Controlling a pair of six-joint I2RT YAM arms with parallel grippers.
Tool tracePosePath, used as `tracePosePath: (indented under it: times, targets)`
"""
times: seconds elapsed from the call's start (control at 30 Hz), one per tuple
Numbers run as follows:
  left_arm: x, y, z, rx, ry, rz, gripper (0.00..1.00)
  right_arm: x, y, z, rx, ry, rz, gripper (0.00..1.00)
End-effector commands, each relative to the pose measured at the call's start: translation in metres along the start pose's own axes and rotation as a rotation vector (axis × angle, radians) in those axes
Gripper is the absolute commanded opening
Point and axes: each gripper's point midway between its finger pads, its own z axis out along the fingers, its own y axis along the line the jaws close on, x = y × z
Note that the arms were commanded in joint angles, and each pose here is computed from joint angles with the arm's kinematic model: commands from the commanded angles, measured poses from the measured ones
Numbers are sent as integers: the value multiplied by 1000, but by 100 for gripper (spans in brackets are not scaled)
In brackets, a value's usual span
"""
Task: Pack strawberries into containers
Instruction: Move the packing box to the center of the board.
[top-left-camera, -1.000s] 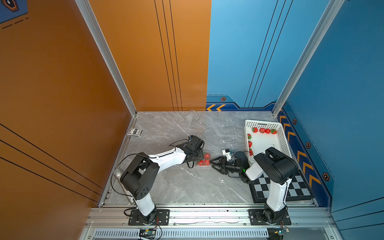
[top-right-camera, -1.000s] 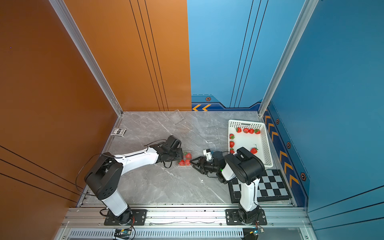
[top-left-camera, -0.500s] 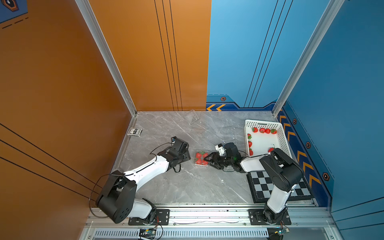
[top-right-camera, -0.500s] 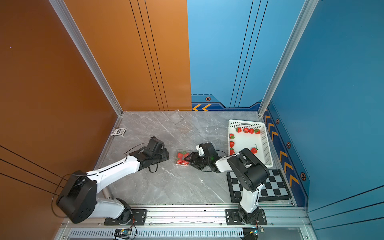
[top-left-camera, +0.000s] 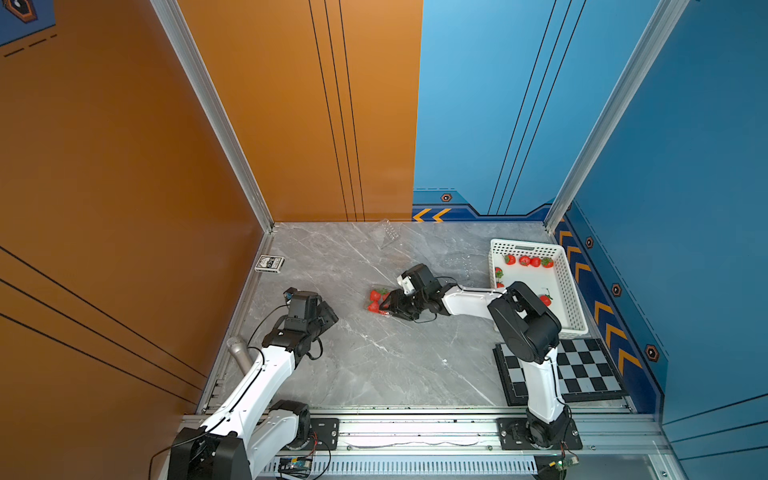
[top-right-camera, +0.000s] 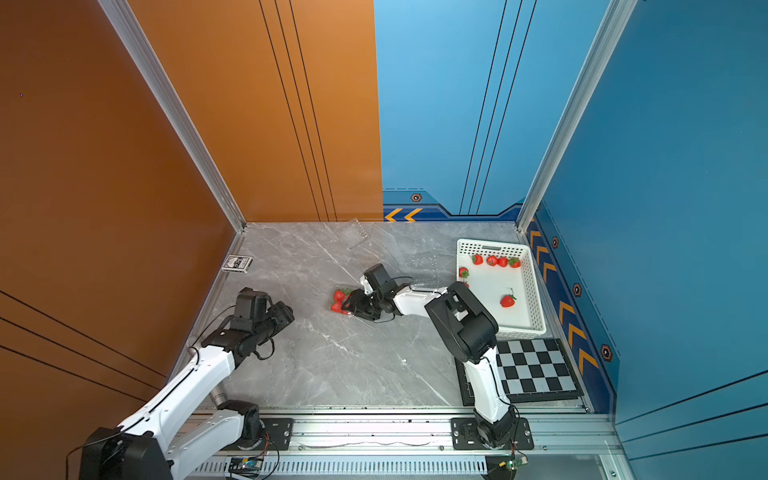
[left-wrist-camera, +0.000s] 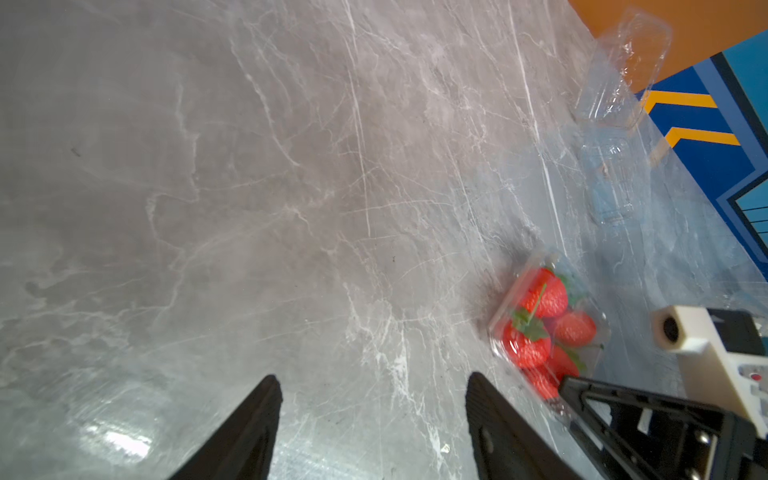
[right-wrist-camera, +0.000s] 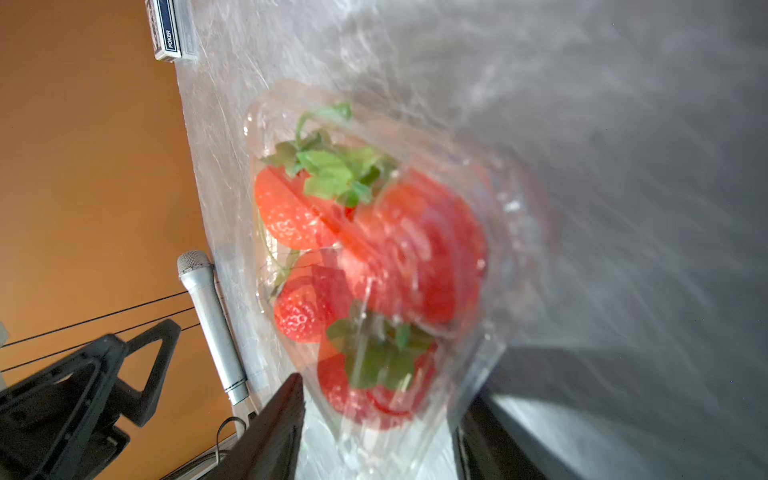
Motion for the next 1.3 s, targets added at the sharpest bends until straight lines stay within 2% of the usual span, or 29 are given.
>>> tracePosePath:
  times: [0.0,0.27,0.37,0.43,0.53,0.57,0.67,0.87,0.97,1.07,1.13,1.27]
  targets:
    - [11,6,1,13,56,10,72,-1,-27,20,128,50,-1,58]
    - [10,8,1,23,62,2,72,-25,32,70,40,64,-83,59]
    - [9,7,0,30,61,-1,72,-32,37,70,49,47,-87,62]
    - [10,4,0,42,69,2,72,-39,31,55,78,18,-96,65]
    - [13,-3,0,51,84,21,71,-41,24,21,120,-13,-136,68]
    - [14,-7,1,54,89,30,71,-54,9,3,142,-38,-126,69]
    - [19,-21,2,60,101,71,70,-60,3,-44,156,-74,-159,75]
    - [25,-73,0,89,84,198,72,-67,-11,-143,127,-169,-171,76]
    - [34,-117,5,126,111,299,72,-69,-32,-198,138,-249,-137,73]
    - [48,-169,22,161,158,400,72,-70,-66,-256,220,-354,-80,72]
    - [59,-209,41,190,184,474,72,-72,-96,-296,293,-436,-12,70]
    - [83,-271,86,229,254,572,71,-72,-144,-346,396,-543,105,66]
